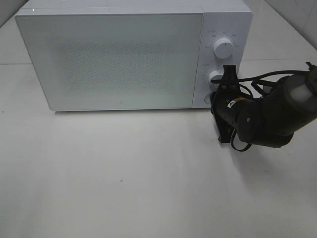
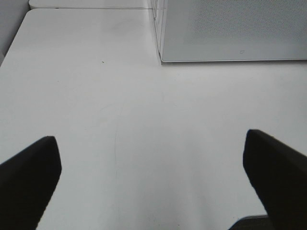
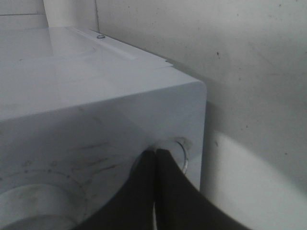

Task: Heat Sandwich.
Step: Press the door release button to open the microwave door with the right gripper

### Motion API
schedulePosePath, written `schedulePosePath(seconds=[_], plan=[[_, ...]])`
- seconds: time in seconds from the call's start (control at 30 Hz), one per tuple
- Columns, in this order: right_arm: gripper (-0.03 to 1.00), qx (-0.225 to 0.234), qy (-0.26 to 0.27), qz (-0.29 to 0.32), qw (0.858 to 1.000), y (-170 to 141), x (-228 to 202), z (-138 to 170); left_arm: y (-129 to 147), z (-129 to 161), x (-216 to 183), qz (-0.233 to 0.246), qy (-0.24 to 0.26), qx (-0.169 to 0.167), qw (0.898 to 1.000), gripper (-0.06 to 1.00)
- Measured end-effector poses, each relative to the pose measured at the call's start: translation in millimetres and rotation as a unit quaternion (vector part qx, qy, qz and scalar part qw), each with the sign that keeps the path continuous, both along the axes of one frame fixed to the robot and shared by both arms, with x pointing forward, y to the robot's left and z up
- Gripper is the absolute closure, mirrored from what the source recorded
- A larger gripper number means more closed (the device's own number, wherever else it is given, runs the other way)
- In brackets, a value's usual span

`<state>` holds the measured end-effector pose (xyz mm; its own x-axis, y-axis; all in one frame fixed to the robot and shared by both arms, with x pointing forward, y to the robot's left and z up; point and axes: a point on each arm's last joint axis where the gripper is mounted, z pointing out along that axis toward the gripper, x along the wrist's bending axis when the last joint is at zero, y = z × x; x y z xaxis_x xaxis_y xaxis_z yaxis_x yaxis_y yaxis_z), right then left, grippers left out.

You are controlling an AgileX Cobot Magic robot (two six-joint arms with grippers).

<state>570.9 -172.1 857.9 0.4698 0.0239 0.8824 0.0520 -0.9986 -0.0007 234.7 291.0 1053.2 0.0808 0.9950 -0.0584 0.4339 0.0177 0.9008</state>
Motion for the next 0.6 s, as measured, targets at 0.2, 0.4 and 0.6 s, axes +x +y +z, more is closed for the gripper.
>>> schedulePosePath(seconds=[0.2,0.4,0.6], plan=[[0.96,0.001,-0.005,0.001,1.000,0.3,0.4,0.5,0.0,0.0,0.0,0.000,0.000,0.000,1.000,-0.03],[0.96,-0.001,-0.015,0.002,1.000,0.2,1.0,-0.2,0.0,0.0,0.0,0.000,0.000,0.000,1.000,-0.03],[0.96,-0.004,-0.018,0.003,1.000,1.5,3.5,-1.9,0.0,0.0,0.0,0.000,0.000,0.000,1.000,-0.03]])
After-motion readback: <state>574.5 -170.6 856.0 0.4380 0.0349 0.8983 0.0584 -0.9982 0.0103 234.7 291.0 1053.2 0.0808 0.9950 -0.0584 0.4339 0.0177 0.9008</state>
